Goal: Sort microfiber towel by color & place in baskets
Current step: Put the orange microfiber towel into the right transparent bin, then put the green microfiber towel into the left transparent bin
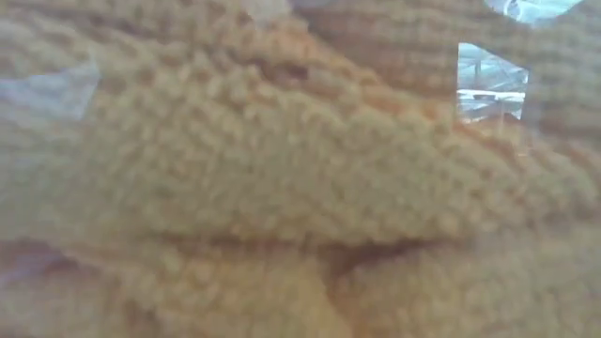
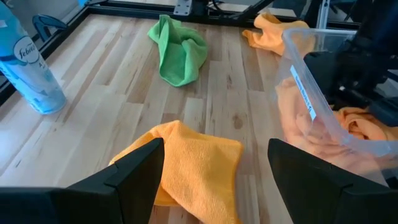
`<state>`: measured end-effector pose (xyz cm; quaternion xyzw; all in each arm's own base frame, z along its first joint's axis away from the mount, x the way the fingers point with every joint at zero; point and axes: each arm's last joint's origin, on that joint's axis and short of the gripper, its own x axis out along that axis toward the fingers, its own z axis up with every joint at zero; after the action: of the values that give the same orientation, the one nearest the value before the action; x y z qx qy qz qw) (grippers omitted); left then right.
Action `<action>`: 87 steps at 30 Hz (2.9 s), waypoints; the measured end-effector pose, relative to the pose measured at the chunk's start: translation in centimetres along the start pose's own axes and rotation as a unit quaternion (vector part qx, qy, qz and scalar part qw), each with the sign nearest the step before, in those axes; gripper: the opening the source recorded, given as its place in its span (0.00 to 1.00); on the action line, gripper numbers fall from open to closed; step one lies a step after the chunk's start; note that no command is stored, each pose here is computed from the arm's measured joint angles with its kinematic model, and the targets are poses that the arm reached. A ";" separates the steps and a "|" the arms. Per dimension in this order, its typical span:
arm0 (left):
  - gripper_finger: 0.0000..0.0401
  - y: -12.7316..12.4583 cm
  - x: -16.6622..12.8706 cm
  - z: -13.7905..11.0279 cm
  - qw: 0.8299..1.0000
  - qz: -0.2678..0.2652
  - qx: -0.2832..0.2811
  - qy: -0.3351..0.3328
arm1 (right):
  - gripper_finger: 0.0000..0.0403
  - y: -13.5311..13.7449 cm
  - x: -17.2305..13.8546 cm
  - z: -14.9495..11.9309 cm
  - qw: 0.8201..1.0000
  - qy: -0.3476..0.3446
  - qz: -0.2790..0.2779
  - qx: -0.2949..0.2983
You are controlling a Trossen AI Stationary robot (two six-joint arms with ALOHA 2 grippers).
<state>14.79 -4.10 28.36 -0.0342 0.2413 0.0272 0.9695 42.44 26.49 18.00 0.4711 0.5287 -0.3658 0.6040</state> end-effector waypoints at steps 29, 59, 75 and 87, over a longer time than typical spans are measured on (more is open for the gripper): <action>0.68 0.0 0.0 0.0 1.000 0.000 0.004 0.000 | 0.43 -2.1 -12.5 -0.3 0.977 -0.153 0.145 -0.017; 0.68 1.2 0.1 0.3 0.995 0.101 0.007 -0.018 | 0.02 -5.0 -17.0 14.4 0.928 -0.243 -0.069 -0.275; 0.68 3.5 0.4 -0.1 0.983 0.182 -0.006 0.017 | 0.00 -4.5 -8.2 23.7 0.911 -0.115 0.018 -0.397; 0.68 4.2 0.8 -0.4 0.972 0.217 -0.084 0.021 | 0.00 -12.6 -9.1 25.3 0.875 -0.178 0.156 -0.422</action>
<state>14.98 0.06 27.43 -0.0631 0.2600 0.2569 0.9287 36.44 -1.90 24.62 0.1747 0.4360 -0.0865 0.8786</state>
